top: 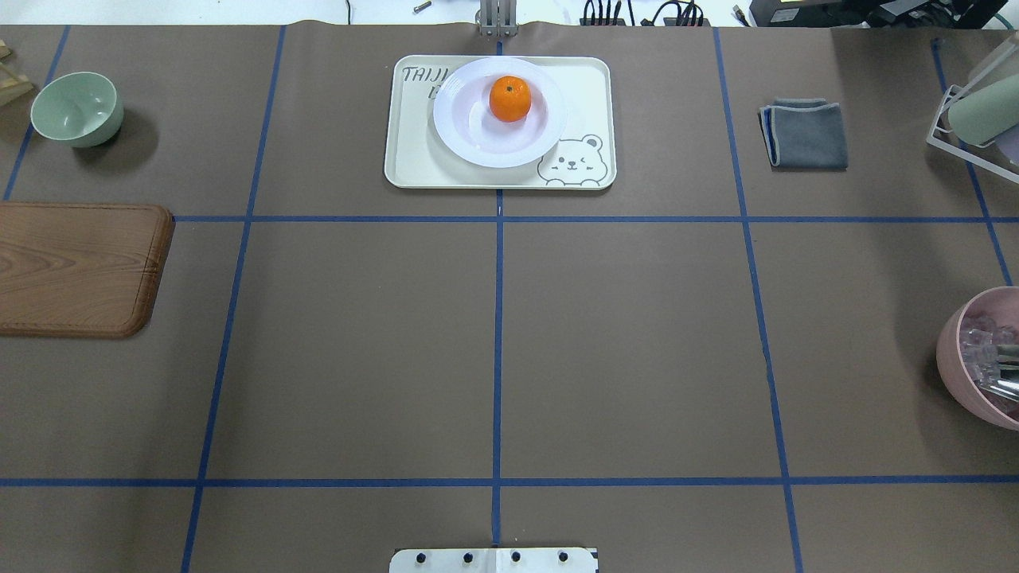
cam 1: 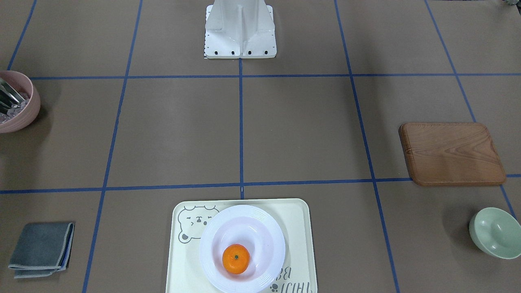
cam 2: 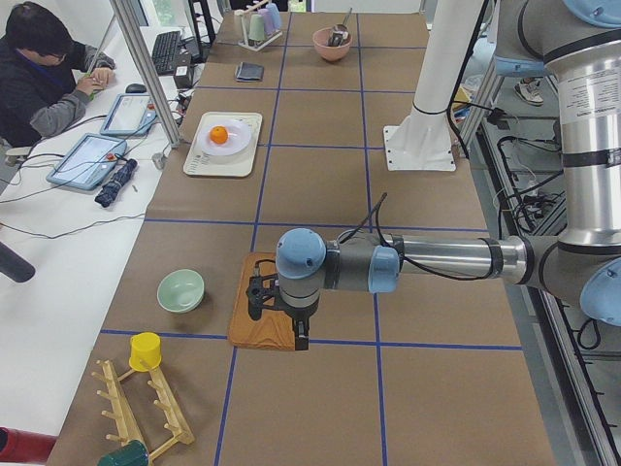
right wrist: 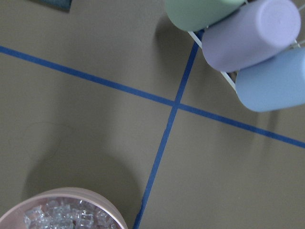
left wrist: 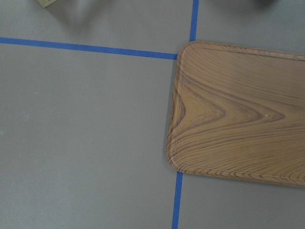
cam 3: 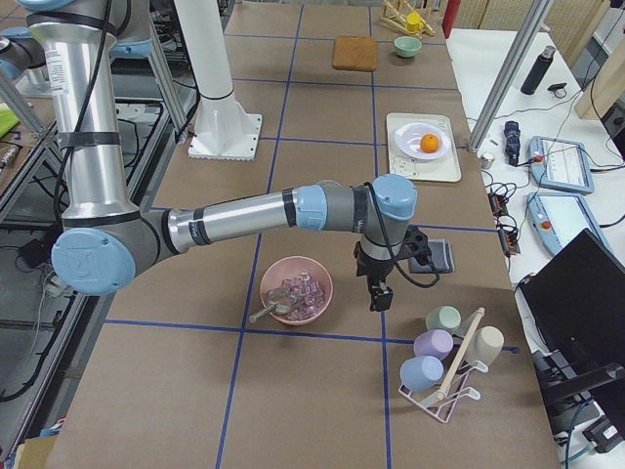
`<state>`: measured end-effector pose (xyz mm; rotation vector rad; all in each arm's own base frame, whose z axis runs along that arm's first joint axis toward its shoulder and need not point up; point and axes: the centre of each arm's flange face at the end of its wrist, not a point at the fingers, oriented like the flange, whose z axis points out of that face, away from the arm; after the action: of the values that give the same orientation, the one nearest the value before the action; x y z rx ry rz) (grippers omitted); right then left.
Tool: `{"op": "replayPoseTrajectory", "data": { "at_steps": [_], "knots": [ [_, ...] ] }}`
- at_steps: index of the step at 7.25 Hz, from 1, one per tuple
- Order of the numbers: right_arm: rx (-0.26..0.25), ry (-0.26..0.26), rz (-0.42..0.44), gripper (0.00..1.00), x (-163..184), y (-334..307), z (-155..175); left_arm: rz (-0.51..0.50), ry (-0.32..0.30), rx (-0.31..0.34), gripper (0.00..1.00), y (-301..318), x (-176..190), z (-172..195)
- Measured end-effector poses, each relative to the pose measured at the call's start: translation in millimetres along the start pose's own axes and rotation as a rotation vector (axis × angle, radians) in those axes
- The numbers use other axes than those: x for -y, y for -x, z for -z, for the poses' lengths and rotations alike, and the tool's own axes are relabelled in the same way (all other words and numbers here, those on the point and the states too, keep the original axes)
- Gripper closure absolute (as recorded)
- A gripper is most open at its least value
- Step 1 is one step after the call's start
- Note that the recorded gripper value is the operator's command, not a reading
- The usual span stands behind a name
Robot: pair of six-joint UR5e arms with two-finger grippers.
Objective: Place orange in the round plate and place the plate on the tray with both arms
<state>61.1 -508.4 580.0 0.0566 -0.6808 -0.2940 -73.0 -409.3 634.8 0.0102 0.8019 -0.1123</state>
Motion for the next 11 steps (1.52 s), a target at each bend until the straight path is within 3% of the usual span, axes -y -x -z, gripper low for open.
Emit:
{"op": "replayPoseTrajectory", "data": {
  "at_steps": [2,6,11],
  "knots": [
    [0.017,0.049,-0.039,0.00,-24,-12,-21,0.005,0.003,-0.001,0.02,3,-6,-1],
    [0.030,0.016,-0.041,0.00,-38,-16,-18,0.023,0.016,-0.007,0.02,9,-11,-6],
    [0.033,0.024,-0.049,0.00,-47,-19,-23,0.008,0.005,-0.013,0.02,2,-11,0]
  ]
}}
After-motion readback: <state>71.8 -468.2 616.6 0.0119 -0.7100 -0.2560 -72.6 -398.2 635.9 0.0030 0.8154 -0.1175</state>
